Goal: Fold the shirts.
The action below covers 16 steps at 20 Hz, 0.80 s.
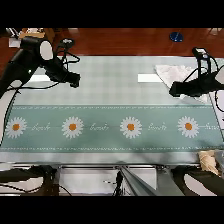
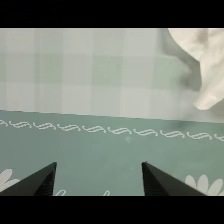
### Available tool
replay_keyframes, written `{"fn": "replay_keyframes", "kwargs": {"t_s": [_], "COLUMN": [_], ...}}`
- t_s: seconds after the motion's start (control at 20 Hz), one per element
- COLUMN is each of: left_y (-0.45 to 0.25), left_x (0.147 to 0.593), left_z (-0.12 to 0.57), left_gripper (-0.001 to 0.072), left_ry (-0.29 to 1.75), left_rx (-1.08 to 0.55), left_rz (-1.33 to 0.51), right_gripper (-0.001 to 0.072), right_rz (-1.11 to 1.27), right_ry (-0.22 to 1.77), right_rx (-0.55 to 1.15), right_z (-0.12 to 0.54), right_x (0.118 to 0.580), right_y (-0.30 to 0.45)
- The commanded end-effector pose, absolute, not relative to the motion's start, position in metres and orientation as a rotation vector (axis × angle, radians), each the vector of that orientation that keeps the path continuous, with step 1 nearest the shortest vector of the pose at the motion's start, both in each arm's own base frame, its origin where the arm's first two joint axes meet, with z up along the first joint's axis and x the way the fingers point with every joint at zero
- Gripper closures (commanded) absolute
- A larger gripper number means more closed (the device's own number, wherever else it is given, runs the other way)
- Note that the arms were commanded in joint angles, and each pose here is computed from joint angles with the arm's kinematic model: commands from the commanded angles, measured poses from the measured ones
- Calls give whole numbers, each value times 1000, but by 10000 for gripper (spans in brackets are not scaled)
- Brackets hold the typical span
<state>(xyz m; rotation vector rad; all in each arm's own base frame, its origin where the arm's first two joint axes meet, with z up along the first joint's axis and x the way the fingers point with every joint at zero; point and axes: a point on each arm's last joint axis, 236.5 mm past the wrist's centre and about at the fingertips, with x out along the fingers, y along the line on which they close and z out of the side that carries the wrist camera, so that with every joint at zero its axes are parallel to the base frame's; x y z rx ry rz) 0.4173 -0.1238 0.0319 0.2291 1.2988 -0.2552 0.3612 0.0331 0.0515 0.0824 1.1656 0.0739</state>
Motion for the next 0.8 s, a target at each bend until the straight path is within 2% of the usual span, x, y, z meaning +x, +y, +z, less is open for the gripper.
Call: {"fn": "replay_keyframes", "kwargs": {"t_s": [0.0,0.65,0.75], "left_y": [-124,-124,-124], "left_x": [417,417,417], "left_z": [32,32,32], "left_gripper": [-10,-10,-10], "left_ry": [1299,1299,1298], "left_rx": [229,230,229], "left_rz": [-255,-255,-256], "right_gripper": [113,113,114], "right_rz": [74,75,74], "right_ry": [1165,1164,1109], "right_rx": [83,84,88], "right_z": [52,52,57], "right_x": [361,362,374], "right_y": [33,34,34]}}
